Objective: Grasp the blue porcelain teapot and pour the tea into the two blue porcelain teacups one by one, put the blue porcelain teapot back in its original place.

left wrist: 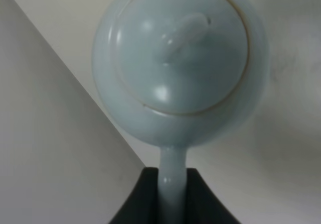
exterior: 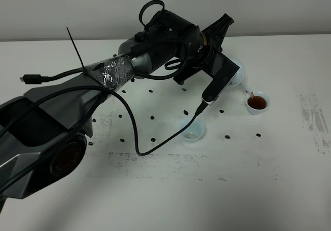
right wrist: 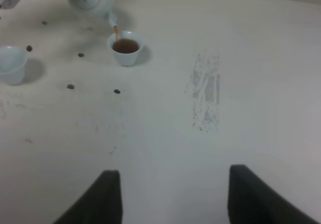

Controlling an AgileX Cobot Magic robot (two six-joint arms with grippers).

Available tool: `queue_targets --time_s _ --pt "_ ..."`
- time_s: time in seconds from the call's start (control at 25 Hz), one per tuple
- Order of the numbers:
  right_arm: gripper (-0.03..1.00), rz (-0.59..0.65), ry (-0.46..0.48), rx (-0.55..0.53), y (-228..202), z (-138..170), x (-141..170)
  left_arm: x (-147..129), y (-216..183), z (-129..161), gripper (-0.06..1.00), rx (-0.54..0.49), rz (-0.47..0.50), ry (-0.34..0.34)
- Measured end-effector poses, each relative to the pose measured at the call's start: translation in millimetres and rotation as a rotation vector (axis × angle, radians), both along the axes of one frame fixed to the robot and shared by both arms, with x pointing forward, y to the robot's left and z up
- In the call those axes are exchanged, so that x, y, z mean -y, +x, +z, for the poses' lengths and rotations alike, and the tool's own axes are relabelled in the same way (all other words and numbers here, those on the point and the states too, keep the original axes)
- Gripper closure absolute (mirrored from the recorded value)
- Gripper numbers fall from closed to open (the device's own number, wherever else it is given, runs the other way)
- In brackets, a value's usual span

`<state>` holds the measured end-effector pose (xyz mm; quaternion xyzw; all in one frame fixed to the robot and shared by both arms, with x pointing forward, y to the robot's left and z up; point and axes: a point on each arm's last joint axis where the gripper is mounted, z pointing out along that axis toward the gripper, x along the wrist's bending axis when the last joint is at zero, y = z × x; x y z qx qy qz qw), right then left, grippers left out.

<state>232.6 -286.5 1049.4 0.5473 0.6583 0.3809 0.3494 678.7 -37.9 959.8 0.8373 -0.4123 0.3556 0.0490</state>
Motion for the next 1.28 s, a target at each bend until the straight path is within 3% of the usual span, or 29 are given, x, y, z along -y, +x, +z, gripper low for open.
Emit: queue_targets --time_s 0.64,1.0,1.28 --pt "0.51 0.000 0.000 0.000 0.0 0.0 0.0 0.2 -0.6 -0.3 0.88 -0.019 0.027 -0.019" --pt "0.51 0.000 0.000 0.000 0.0 0.0 0.0 3.5 -3.3 -0.6 0.88 -0.078 0.063 -0.092" --pt "0.51 0.000 0.000 0.000 0.0 0.0 0.0 3.5 -3.3 -0.7 0.88 -0.126 0.155 -0.158"
